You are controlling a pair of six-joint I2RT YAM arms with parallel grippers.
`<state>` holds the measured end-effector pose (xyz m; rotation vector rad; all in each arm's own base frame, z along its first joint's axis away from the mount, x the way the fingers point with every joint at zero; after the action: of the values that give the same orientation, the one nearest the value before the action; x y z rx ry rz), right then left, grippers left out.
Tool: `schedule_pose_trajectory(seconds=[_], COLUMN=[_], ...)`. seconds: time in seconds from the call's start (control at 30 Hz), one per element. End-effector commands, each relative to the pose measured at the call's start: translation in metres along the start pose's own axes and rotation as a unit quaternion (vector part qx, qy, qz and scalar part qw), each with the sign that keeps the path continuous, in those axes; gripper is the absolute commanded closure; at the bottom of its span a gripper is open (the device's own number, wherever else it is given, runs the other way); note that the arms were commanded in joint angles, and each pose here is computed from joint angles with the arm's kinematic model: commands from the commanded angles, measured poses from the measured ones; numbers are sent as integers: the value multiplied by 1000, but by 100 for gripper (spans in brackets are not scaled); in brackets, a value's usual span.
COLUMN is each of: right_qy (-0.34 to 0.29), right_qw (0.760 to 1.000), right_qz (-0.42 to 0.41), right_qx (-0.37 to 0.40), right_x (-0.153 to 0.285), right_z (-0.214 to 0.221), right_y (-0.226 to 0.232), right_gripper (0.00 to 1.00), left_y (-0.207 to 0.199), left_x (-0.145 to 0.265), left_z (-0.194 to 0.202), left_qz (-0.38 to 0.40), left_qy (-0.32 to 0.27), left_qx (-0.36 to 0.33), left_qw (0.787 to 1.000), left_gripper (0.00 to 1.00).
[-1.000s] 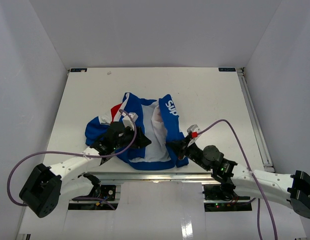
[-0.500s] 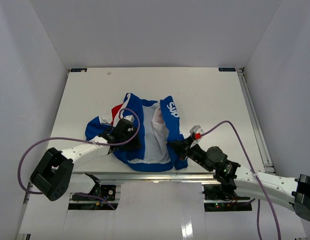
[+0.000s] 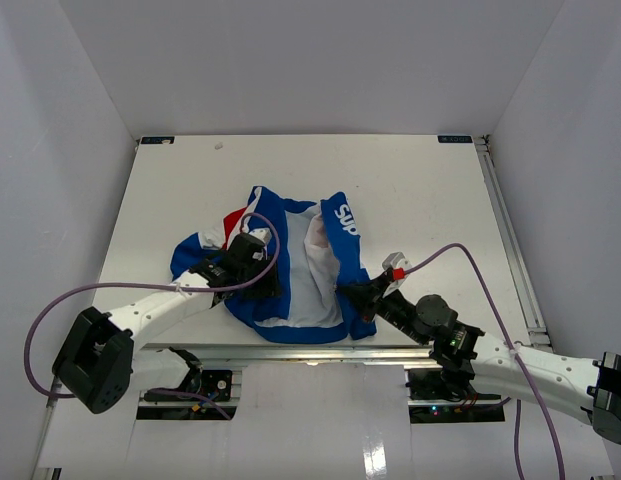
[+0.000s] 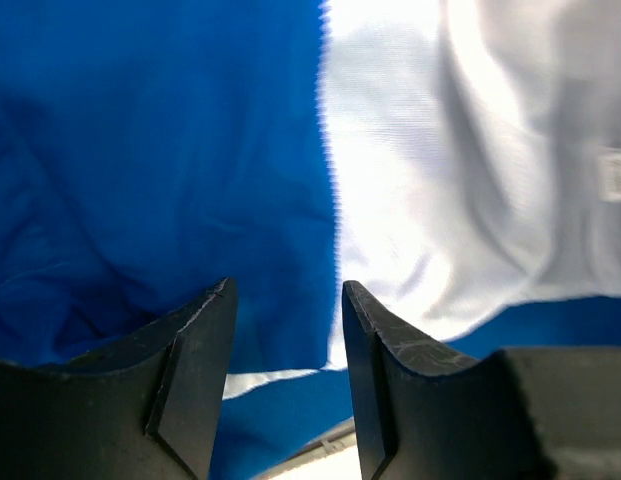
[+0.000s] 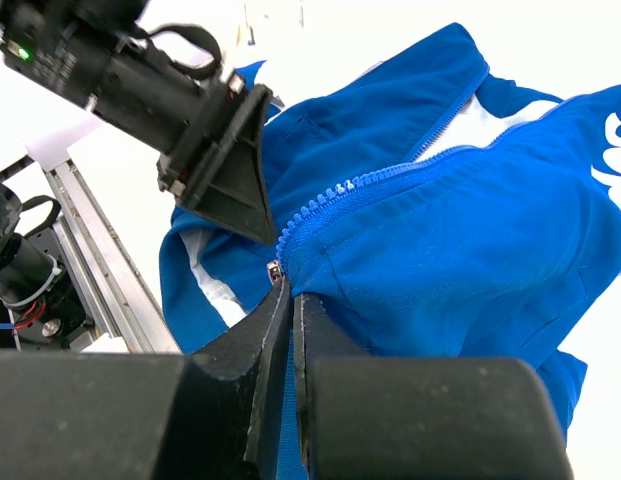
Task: Zip up the jacket
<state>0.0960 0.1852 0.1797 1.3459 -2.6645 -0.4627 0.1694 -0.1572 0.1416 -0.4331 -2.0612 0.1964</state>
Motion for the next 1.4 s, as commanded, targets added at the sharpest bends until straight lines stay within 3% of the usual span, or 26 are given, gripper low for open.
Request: schedule_pose_trajectory(seconds=[0.0, 0.63, 1.37], right_qy=[-20, -22, -26], right_qw=[1000, 1000, 1000], right_qz=[-2, 9, 17], right_qx=[-1, -2, -3], right_x=[0, 3, 5], right_z=[-6, -4, -4], right_y=[1, -2, -4], right_gripper=[92, 92, 92], left_y=[-12, -29, -29], left_x=[15, -3, -21], left_z=[-7, 7, 13], left_qz=[46, 1, -32], left_qy=[4, 63, 92], left_qx=[-30, -82, -92], left_qw=[998, 995, 991], left_gripper=[43, 44, 58])
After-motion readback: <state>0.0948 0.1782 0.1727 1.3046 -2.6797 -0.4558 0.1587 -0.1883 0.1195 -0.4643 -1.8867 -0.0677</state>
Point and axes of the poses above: each gripper's point midway between its finger pads, its own x axis back along the fingers, its own y axis along the line the jaws close on, z = x × y, the point moved 10 cm from there along x, back along the fingers, and after that the axes turned 4 degrees about -x, right-handed, at the moved point
